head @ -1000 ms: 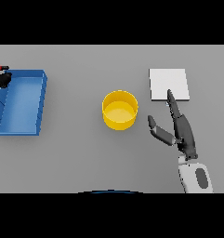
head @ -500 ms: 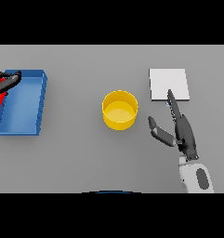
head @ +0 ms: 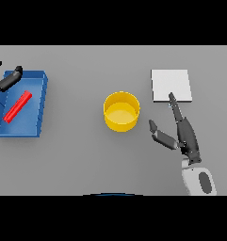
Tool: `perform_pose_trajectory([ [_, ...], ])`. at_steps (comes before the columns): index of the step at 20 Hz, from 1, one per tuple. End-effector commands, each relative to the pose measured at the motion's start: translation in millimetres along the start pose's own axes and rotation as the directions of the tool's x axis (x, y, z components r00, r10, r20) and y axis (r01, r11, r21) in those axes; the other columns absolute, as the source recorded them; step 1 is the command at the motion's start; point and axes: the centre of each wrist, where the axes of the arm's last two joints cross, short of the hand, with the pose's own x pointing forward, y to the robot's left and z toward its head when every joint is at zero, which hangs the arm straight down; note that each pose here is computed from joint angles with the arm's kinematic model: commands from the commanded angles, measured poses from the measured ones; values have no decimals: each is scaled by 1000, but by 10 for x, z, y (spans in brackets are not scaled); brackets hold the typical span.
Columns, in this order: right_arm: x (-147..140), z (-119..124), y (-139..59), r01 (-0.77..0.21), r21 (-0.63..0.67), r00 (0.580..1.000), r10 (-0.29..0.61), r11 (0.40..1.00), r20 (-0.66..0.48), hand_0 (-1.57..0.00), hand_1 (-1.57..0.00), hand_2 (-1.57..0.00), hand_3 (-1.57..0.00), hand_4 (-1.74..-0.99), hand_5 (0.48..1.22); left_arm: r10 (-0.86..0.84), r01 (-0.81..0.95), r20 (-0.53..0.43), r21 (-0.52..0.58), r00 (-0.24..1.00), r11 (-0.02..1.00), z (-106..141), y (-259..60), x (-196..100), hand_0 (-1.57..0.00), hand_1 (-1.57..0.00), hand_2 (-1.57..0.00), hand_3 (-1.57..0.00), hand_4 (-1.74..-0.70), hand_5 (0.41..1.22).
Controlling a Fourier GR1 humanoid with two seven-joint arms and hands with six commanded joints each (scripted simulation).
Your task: Pick up the red beaker and tilt it to pour out 1 green nut into yellow bowl. Pick up the yellow bowl and place it on the metallic measuring scale.
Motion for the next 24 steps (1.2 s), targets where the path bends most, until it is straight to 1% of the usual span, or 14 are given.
perform_pose_trajectory([
  [1,1,-10,-7,-15,31,1000,15,999,12,1,1,1,1,-1146,691,10,-10,13,3,1000,1000,19,9,-29,-43,-38,-36,-30,-711,674],
  [2,32,-52,-6,-43,69,998,40,997,40,1,1,1,1,-1132,703,11,-12,18,8,1000,1000,21,-13,-38,-34,-30,-29,-24,-710,679],
  [4,62,-109,-29,-129,175,989,114,976,94,1,1,1,1,-1153,728,16,-16,23,16,1000,1000,17,-8,-9,-22,-19,-18,-15,-710,689],
  [5,118,-191,-75,-194,217,979,174,957,110,1,1,1,1,-1172,728,18,-18,19,12,1000,1000,23,-14,-14,-17,-15,-14,-12,-713,683],
  [6,178,-272,-98,-285,262,957,261,922,124,1,1,1,1,-1190,716,31,-31,32,8,999,999,35,-34,26,-13,-12,-11,-9,-719,676],
  [7,218,-329,-86,-367,306,929,334,878,157,1,1,1,1,-1204,708,36,-37,45,5,998,999,29,-45,4,-11,-9,-9,-7,-719,670],
  [8,319,-439,-103,-458,338,888,412,822,202,1,1,1,1,-1216,704,37,-38,52,5,998,999,30,-10,18,-8,-7,-7,-6,-720,667],
  [9,344,-500,-56,-528,375,849,460,762,260,1,1,1,1,-1220,701,43,-43,48,0,998,999,12,-32,3,-6,-6,-5,-4,-719,664],
  [12,471,-676,35,-706,424,708,551,567,442,1,1,1,1,-1232,702,35,-35,42,-11,999,999,36,-55,-26,-3,-2,-2,-2,-715,669],
  [13,485,-736,63,-746,430,666,574,508,476,1,1,1,1,-1228,703,35,-34,41,-13,999,999,43,-31,-17,-2,-2,-2,-1,-712,672],
  [14,519,-806,70,-774,443,632,584,452,509,1,1,1,1,-1223,705,37,-36,36,-18,999,999,36,-43,-12,-1,-1,-1,-1,-712,676],
  [18,508,-963,182,-833,478,543,584,280,603,1,1,1,1,-1212,705,57,-56,40,-24,998,998,27,-15,-47,0,0,0,0,-719,684],
  [21,531,-1049,293,-846,503,499,593,175,632,1,1,1,1,-1223,705,60,-59,48,-26,997,998,32,-22,-27,0,1,1,1,-722,687],
  [24,534,-1145,416,-853,514,455,608,89,650,1,1,1,1,-1226,702,70,-69,44,-21,997,997,35,-26,-33,1,1,1,1,-724,686],
])
